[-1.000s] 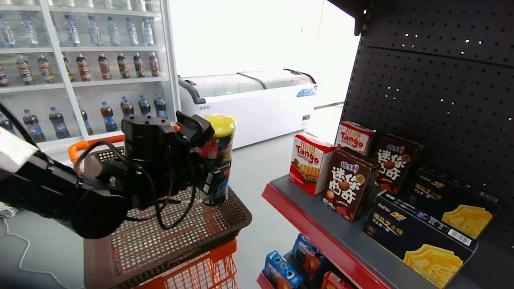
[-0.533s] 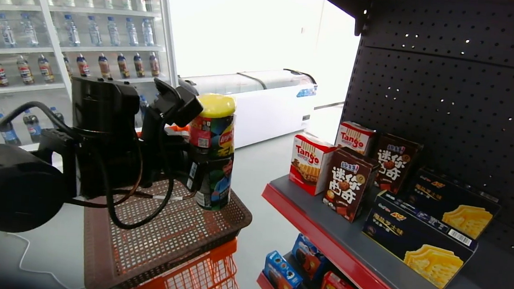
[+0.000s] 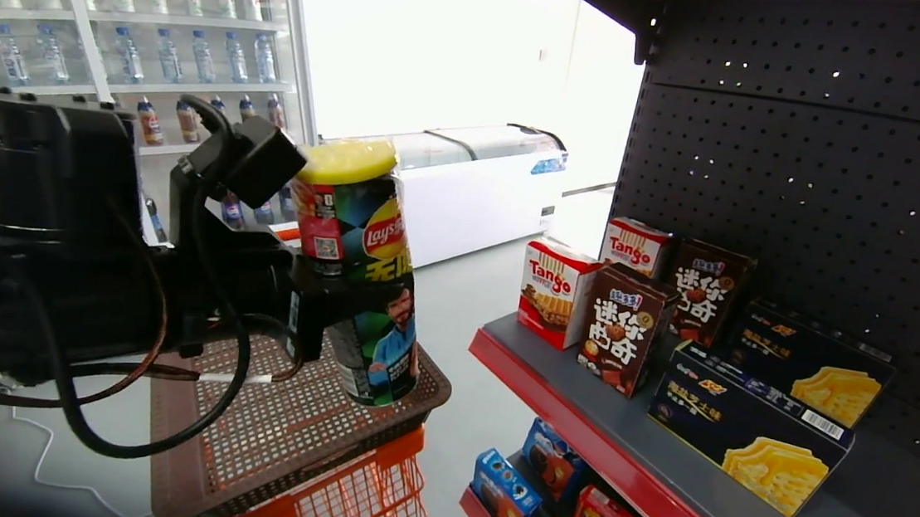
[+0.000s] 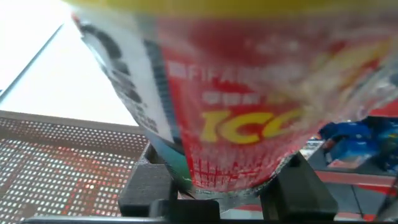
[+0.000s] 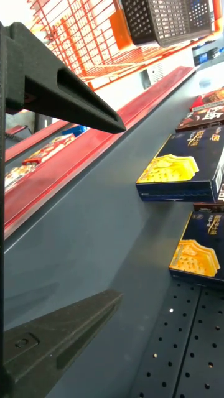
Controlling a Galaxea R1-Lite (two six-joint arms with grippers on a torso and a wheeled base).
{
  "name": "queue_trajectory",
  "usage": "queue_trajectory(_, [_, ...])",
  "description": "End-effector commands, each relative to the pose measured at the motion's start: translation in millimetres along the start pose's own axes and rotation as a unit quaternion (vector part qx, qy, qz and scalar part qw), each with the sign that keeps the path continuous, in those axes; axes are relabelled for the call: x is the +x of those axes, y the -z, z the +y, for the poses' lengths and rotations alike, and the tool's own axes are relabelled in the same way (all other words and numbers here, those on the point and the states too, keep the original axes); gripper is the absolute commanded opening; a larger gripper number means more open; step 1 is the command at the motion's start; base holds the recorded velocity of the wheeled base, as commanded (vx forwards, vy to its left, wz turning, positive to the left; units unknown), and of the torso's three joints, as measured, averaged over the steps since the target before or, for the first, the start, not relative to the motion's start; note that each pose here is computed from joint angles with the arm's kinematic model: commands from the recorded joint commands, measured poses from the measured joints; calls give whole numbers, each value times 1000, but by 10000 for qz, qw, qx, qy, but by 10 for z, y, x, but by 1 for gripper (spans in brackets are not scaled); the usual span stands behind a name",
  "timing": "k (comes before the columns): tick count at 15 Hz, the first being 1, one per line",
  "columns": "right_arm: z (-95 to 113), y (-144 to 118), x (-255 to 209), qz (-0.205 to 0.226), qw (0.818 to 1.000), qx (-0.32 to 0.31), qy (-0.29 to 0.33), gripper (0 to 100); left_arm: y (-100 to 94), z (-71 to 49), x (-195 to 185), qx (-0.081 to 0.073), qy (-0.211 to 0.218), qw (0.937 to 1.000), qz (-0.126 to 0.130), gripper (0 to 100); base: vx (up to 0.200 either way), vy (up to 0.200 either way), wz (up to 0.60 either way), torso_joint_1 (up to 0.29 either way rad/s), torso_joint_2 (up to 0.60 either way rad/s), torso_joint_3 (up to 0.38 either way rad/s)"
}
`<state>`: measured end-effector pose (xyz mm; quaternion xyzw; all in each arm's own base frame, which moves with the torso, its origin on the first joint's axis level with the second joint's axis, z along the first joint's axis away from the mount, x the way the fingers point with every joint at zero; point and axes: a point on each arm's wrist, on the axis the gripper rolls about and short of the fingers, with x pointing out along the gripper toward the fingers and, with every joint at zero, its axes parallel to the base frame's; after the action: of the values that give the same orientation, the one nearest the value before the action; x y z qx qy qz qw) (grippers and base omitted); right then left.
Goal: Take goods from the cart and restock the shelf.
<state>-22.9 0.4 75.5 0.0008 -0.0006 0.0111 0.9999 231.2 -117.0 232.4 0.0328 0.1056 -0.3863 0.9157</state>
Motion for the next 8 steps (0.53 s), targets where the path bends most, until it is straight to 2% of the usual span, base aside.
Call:
queue_trajectory(1, [0, 0, 1, 6, 10000, -1, -4, 100, -48, -95, -168, 87, 110, 9998, -170, 0, 0, 0, 0, 0, 0, 0])
queue_trajectory(3, [0, 0, 1, 6, 10000, -1, -4, 100, -34, -112, -226, 86, 339, 9992, -206, 0, 0, 0, 0, 0, 0, 0])
queue_trajectory(5, [0, 0, 1, 6, 10000, -1, -4, 100, -32, -116, -265, 96, 346, 9991, -223, 0, 0, 0, 0, 0, 0, 0])
queue_trajectory(6, [0, 0, 1, 6, 10000, -1, -4, 100, 36, -145, -330, 116, 349, 9992, -160, 0, 0, 0, 0, 0, 0, 0])
queue_trajectory(7, [0, 0, 1, 6, 10000, -1, -4, 100, 68, -155, -353, 142, 351, 9992, -133, 0, 0, 0, 0, 0, 0, 0])
queue_trajectory(8, [0, 0, 1, 6, 10000, -1, -4, 100, 184, -183, -422, 272, 337, 9991, -11, 0, 0, 0, 0, 0, 0, 0])
